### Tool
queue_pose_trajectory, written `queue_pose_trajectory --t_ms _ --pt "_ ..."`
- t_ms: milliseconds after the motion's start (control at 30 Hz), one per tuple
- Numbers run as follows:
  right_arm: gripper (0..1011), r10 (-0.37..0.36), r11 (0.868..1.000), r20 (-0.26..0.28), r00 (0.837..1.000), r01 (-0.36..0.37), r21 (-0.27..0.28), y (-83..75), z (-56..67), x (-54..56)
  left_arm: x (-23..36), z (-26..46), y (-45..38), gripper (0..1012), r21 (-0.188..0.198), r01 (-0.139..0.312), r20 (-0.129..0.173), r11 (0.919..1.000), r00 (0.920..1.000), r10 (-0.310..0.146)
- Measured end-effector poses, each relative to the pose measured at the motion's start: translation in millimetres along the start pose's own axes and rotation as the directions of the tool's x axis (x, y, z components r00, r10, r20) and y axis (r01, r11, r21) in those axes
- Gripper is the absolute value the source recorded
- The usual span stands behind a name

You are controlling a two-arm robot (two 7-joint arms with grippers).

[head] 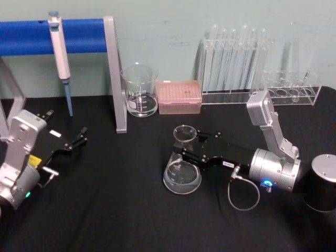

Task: Grasp the erlenmeyer flask with one hand, shake it three times, then place it back.

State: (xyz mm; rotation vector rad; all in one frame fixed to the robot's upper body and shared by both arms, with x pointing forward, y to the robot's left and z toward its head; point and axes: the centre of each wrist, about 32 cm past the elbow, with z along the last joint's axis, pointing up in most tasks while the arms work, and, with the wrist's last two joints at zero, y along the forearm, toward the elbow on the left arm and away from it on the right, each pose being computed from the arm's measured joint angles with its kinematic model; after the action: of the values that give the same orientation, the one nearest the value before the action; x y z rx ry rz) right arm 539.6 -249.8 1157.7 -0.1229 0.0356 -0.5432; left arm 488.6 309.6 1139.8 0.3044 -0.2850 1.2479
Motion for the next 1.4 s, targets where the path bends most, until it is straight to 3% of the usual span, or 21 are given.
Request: queue_pose_trajectory --t_ms 167,267,400,800,1400 --pt "449 0.000 1.000 0.000 1.000 0.000 0.000 -0.1 -0.1 0.0 0.0 0.0 0.0 1001 0.000 0.000 0.000 1.0000 1.0000 0.000" --pt "504 -0.001 1.000 -0.001 1.000 0.001 -0.007 -0.2 -0.8 -0.2 0.0 0.0 0.0 1001 0.000 0.000 0.000 1.0000 1.0000 0.000" --pt "669 -0.001 1.000 -0.001 1.000 0.001 -0.007 -0.1 -0.7 -0.2 0.0 0.0 0.0 1001 0.000 0.000 0.000 1.0000 1.0000 0.000" --pt "1000 -0.001 1.000 -0.001 1.000 0.001 -0.004 -0.1 -0.4 -0.1 0.0 0.0 0.0 1001 0.000 0.000 0.000 1.0000 1.0000 0.000" --pt "1000 -0.003 1.000 0.000 1.000 0.003 -0.004 -0.8 0.4 0.2 0.0 0.0 0.0 1001 0.000 0.000 0.000 1.0000 1.0000 0.000"
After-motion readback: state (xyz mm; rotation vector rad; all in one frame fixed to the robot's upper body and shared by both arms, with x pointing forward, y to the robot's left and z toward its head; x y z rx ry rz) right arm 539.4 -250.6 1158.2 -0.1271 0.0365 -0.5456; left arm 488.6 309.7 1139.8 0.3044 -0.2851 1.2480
